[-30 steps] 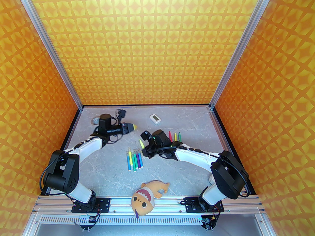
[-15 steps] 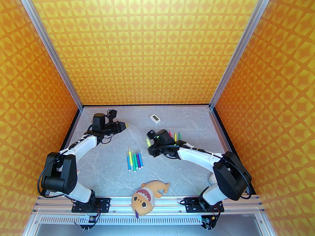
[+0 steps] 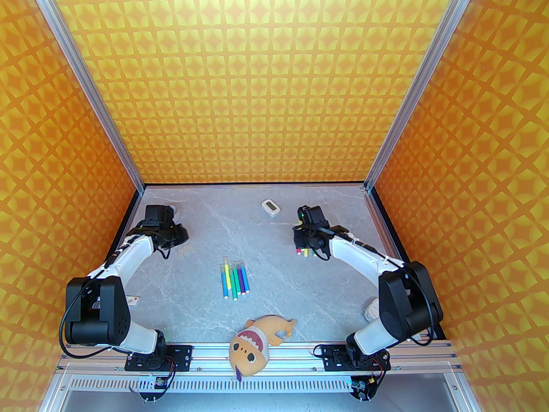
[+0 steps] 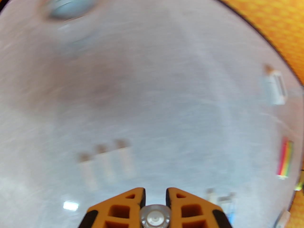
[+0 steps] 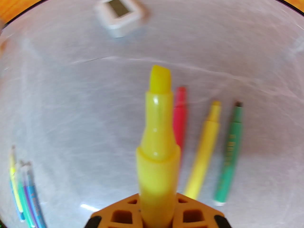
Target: Open the pen caps
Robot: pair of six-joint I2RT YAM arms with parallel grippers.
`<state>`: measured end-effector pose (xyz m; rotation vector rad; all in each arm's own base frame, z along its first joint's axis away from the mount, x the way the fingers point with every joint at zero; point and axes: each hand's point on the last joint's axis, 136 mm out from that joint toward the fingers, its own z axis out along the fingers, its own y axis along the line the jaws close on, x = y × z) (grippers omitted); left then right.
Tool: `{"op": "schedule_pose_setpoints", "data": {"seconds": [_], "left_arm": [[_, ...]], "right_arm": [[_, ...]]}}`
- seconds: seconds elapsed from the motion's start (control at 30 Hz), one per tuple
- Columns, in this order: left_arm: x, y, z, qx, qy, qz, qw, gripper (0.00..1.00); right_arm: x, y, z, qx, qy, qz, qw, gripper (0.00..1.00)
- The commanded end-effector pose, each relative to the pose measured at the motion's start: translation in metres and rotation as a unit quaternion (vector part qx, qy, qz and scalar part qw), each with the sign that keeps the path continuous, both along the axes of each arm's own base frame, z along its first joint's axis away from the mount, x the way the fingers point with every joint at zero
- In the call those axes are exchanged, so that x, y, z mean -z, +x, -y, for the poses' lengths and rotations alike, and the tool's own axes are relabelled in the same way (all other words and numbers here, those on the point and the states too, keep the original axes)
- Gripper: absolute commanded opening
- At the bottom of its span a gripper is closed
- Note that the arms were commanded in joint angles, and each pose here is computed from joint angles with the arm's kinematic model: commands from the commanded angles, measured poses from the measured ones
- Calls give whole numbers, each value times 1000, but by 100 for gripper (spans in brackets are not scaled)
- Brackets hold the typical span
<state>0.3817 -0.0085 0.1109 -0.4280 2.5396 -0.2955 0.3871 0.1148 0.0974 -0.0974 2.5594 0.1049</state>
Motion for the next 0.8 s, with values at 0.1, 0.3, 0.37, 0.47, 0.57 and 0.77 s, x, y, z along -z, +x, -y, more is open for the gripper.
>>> {"op": "schedule_pose_setpoints", "data": {"seconds": [0.1, 0.3, 0.37, 0.47, 0.57, 0.77], "left_arm": [[33, -23, -36, -35, 74, -73, 994, 0], [58, -30, -51, -54, 95, -113, 988, 0], [63, -32, -55, -58, 95, -119, 987, 0], [66, -33, -58, -60, 96, -124, 986, 0], [70, -32, -58, -58, 96, -131, 985, 0], [85, -33, -58, -55, 93, -148, 983, 0]], "right_arm": [[17, 5, 45, 54, -65, -35, 996, 0], [30, 13, 68, 91, -63, -53, 992, 0], [35, 14, 74, 101, -65, -61, 991, 0], [44, 16, 81, 109, -69, -72, 989, 0], [55, 16, 86, 114, -74, -87, 987, 1], [64, 18, 88, 124, -60, -99, 986, 4]]}}
